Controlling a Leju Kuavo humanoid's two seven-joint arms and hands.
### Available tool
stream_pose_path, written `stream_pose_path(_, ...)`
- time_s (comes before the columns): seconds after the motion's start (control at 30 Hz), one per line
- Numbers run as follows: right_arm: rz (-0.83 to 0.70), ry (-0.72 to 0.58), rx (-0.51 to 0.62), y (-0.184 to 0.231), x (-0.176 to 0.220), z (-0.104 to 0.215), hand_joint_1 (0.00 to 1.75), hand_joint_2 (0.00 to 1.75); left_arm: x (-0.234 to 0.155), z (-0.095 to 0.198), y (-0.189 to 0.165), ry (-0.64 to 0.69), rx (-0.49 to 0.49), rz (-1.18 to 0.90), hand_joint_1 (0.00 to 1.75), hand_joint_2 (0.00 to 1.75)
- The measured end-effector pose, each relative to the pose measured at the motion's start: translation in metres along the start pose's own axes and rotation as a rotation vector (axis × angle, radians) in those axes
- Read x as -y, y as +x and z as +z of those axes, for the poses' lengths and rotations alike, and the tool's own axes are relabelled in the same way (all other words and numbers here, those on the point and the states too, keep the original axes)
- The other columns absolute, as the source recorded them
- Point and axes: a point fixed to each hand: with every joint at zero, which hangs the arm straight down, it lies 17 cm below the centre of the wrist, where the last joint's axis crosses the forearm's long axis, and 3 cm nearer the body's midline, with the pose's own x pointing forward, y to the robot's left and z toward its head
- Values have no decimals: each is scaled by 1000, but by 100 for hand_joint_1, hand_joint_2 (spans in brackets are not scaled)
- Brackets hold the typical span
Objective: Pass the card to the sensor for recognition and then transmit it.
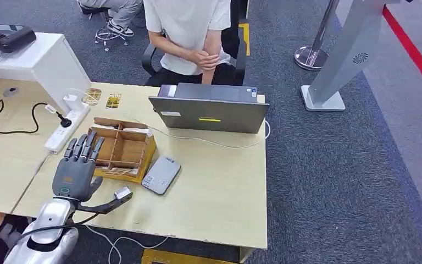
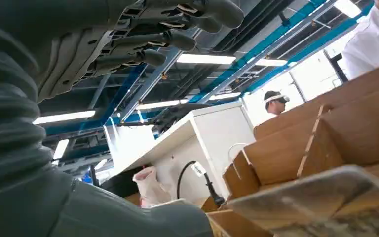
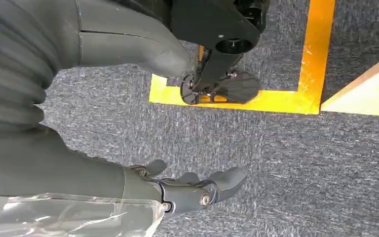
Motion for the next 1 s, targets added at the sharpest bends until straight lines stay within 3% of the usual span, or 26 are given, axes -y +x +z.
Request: stream_pose_path(1.0, 29, 15, 6, 7, -3, -2, 0, 175, 10, -28, 29, 11, 42, 16, 0, 175)
